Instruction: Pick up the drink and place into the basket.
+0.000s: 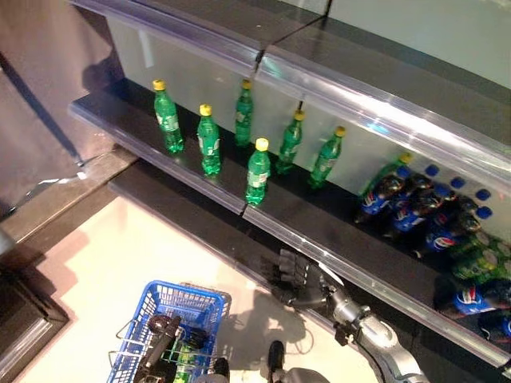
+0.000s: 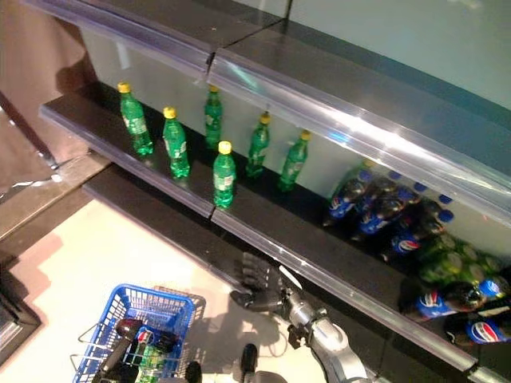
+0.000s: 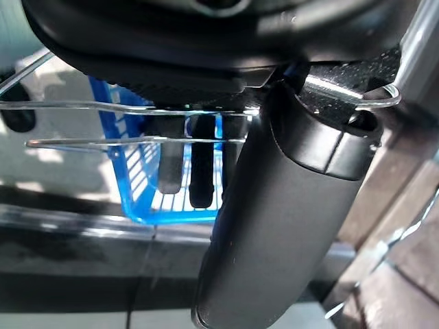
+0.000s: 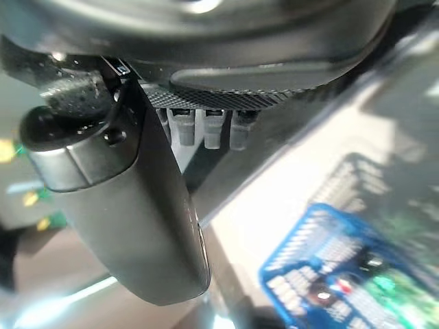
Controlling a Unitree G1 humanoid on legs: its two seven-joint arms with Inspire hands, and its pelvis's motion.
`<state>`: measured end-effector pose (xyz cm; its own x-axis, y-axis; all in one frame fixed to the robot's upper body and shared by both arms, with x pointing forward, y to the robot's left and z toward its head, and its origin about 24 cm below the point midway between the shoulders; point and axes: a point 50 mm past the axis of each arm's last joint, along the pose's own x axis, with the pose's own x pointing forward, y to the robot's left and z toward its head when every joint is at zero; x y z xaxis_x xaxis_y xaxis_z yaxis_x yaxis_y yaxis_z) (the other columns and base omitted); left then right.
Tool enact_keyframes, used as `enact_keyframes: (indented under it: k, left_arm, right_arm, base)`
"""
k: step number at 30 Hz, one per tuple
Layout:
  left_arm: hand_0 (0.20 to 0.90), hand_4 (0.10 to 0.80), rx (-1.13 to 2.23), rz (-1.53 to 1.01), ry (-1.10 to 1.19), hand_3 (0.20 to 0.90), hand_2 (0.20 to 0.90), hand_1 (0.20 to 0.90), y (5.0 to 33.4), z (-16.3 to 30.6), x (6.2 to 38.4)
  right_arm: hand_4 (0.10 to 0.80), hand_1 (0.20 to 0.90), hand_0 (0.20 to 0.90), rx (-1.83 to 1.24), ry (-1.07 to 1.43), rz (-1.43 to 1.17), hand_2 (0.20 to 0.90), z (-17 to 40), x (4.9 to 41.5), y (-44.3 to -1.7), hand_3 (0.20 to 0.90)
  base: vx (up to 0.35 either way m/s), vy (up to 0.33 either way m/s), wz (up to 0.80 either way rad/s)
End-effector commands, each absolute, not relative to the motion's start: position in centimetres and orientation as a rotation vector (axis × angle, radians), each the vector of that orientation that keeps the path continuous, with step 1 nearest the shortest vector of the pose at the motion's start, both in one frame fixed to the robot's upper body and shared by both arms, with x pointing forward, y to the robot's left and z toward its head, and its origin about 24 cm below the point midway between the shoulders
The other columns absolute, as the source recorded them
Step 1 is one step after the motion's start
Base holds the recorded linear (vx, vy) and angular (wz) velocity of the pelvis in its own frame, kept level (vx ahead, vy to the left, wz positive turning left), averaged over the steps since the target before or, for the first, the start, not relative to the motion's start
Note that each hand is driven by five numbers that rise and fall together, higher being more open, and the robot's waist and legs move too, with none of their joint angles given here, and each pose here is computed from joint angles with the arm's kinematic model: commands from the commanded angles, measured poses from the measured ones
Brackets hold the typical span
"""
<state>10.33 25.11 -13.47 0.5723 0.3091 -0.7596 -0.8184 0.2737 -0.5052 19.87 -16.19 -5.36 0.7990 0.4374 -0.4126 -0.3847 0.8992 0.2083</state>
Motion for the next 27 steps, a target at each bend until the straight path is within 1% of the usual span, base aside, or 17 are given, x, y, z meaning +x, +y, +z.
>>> enact_keyframes:
  k: [1,5,9,12,17,18,20,21,27]
  left_arm:
    - [0.300,0.100,-1.054,0.678,0.268,0.200,0.300,0.300,26.3,-10.2,15.9]
    - [0.300,0.100,-1.031,0.651,0.329,0.200,0.300,0.300,25.7,-11.1,15.8]
    - [0.300,0.100,-1.012,0.618,0.368,0.200,0.300,0.300,25.2,-11.7,15.4]
    - [0.300,0.100,-1.041,0.593,0.391,0.200,0.300,0.300,24.6,-12.5,14.7]
    - [0.300,0.100,-1.061,0.559,0.417,0.200,0.300,0.300,24.0,-13.1,13.9]
    - [0.300,0.100,-1.066,0.558,0.434,0.200,0.300,0.300,23.9,-13.4,13.5]
    - [0.300,0.100,-1.068,0.561,0.433,0.200,0.300,0.300,23.9,-13.5,13.2]
    - [0.300,0.100,-1.076,0.566,0.425,0.200,0.300,0.300,24.0,-13.5,13.0]
    - [0.300,0.100,-1.106,0.564,0.401,0.200,0.300,0.300,24.1,-13.5,12.8]
  right_arm:
    - [0.800,0.900,0.900,0.060,0.460,0.448,0.900,-5.1,20.1,-17.2,0.900]
    - [0.800,0.900,0.900,0.017,0.643,0.306,0.900,-9.0,18.3,-19.0,0.900]
    - [0.800,0.900,0.900,0.045,0.800,0.175,0.900,-11.8,16.3,-20.8,0.900]
    - [0.800,0.900,0.900,0.033,0.952,0.029,0.900,-13.9,13.7,-22.7,0.900]
    - [0.800,0.900,0.900,0.040,1.082,-0.098,0.900,-15.0,11.9,-23.7,0.900]
    - [0.800,0.900,0.900,0.028,1.158,-0.149,0.900,-15.4,10.8,-24.2,0.900]
    - [0.800,0.900,0.900,0.021,1.195,-0.171,0.900,-15.6,10.2,-24.5,0.900]
    - [0.800,0.900,0.900,0.005,1.239,-0.198,0.900,-15.8,9.3,-24.9,0.900]
    - [0.800,0.900,0.900,-0.002,1.265,-0.226,0.900,-15.9,8.6,-25.4,0.900]
  base:
    - [0.043,-0.003,-0.14]
    - [0.047,0.009,-0.12]
    - [0.068,0.018,-0.06]
    - [0.071,0.022,-0.05]
    - [0.040,0.016,-0.02]
    - [0.041,0.018,-0.01]
    - [0.039,0.014,0.02]
    - [0.034,0.009,0.03]
    - [0.016,0.004,0.04]
